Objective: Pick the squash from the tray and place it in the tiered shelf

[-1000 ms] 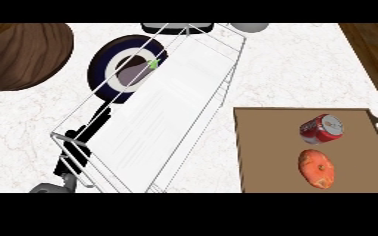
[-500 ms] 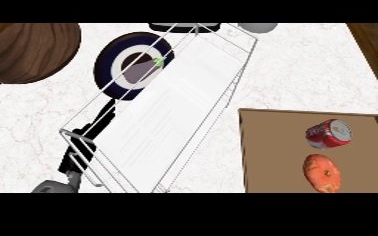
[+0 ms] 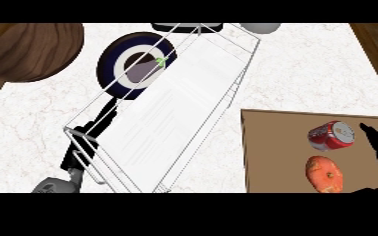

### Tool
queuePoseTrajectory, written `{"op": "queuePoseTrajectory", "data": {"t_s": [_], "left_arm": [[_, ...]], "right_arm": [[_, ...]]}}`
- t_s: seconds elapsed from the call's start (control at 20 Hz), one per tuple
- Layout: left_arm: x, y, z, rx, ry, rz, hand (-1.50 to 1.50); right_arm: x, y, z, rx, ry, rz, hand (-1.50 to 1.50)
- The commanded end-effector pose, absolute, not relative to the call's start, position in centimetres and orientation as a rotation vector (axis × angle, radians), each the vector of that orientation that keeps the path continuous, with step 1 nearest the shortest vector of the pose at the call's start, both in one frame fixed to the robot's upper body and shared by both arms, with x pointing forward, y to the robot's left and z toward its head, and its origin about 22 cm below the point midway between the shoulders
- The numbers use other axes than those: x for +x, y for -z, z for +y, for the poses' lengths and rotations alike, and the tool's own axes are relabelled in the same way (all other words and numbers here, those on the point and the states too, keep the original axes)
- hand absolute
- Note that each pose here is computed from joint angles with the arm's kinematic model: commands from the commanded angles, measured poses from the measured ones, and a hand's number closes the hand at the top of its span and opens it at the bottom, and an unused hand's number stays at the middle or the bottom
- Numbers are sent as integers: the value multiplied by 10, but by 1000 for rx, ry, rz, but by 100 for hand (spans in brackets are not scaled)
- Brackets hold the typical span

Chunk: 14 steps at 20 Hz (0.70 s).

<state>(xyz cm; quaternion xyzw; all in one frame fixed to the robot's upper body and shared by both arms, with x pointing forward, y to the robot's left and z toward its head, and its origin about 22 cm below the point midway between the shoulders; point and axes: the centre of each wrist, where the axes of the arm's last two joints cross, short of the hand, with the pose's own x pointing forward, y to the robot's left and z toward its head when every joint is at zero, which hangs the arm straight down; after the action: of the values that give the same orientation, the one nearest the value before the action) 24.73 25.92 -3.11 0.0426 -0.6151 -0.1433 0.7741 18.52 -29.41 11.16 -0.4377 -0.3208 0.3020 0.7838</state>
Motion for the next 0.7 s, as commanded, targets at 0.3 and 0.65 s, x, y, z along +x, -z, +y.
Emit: {"op": "queuePoseTrajectory", "data": {"t_s": [0.3, 0.65], "left_arm": [[257, 32, 264, 114, 291, -1313, 0], [236, 43, 273, 110, 281, -1317, 0]], "right_arm": [[212, -90, -243, -930, -647, -502, -150], [201, -60, -253, -1036, -656, -450, -150]]}}
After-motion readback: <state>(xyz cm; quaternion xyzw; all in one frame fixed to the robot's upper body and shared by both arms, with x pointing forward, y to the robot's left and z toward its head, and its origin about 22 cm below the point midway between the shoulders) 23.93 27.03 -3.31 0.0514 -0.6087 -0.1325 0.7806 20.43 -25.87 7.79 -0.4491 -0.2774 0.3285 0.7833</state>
